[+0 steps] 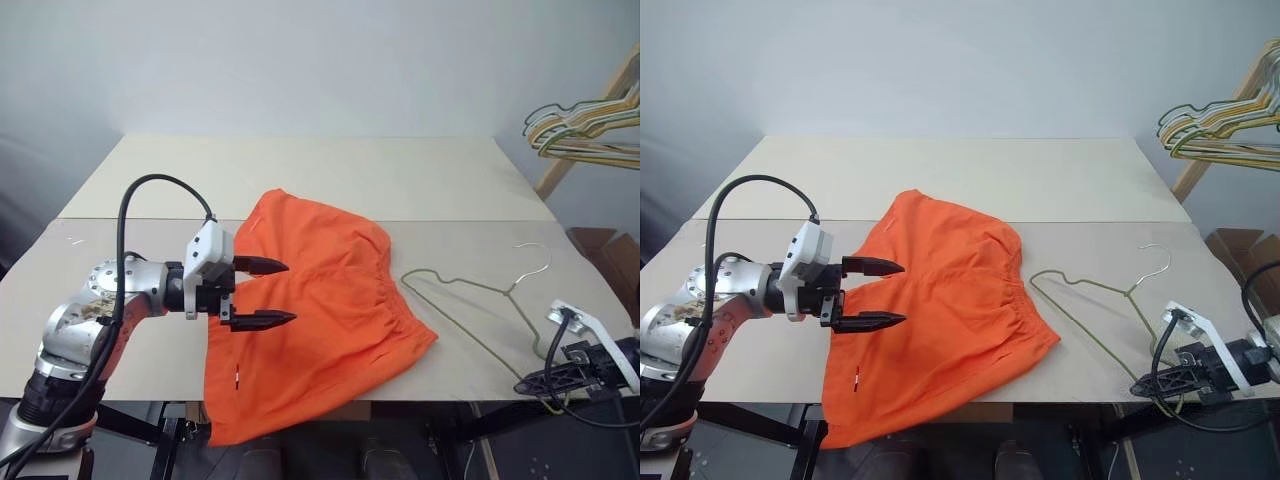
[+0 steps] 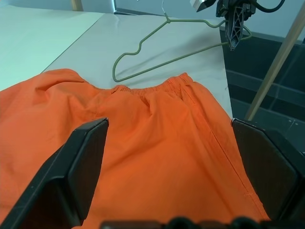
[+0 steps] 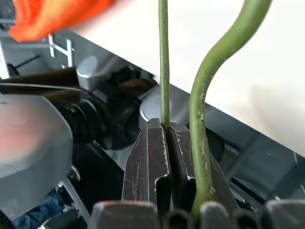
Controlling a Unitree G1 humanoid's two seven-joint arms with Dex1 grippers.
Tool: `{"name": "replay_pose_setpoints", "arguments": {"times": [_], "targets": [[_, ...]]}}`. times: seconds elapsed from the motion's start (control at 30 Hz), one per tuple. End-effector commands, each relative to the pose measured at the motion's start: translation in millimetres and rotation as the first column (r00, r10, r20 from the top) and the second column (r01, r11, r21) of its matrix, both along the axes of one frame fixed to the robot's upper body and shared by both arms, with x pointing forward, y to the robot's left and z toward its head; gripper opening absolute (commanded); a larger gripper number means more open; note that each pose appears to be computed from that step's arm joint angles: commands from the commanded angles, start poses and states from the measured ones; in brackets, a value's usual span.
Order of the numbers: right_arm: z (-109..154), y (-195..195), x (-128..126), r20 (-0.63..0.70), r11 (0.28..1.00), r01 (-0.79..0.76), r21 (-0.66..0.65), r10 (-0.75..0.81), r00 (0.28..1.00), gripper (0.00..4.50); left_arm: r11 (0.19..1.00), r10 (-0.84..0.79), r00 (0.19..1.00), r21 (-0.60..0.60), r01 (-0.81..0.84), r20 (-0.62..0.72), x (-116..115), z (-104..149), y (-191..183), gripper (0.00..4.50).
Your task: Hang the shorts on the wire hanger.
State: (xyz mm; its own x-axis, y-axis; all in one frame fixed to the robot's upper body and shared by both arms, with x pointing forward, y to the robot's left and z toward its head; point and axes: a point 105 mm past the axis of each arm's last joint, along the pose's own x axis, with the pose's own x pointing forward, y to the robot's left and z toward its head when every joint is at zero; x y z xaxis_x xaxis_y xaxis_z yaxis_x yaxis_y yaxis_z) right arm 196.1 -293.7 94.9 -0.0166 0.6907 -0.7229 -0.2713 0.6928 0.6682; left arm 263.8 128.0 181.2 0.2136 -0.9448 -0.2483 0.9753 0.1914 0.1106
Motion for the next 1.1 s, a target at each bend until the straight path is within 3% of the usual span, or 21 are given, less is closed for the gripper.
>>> {"name": "replay_pose_setpoints", "arguments": {"times": [0.03, 0.23, 0.83, 1.1], "targets": [[2.8, 7.7, -1.9, -0.003, 0.998, -0.061, 0.030, 0.061, 0.998, 0.00, 1.000, -0.011, 0.999, 0.009, 0.010, 0.049, -0.2, 9.9, 0.4, 4.48], [6.2, 8.9, -7.2, -0.016, 0.995, -0.090, 0.053, 0.091, 0.996, 0.00, 1.000, -0.005, 0.999, 0.018, 0.004, 0.053, -1.1, 10.8, 3.1, 4.48], [30.2, 13.2, 12.5, 0.088, 0.991, -0.108, 0.077, 0.101, 0.991, 0.00, 1.000, 0.003, 0.999, 0.014, -0.004, 0.048, -4.9, 7.1, 2.8, 4.48], [22.1, 22.5, -17.2, -0.038, 0.977, -0.185, 0.103, 0.190, 0.981, 0.00, 1.000, 0.008, 0.999, 0.014, -0.008, 0.051, -5.9, 6.3, 3.1, 4.48]]}}
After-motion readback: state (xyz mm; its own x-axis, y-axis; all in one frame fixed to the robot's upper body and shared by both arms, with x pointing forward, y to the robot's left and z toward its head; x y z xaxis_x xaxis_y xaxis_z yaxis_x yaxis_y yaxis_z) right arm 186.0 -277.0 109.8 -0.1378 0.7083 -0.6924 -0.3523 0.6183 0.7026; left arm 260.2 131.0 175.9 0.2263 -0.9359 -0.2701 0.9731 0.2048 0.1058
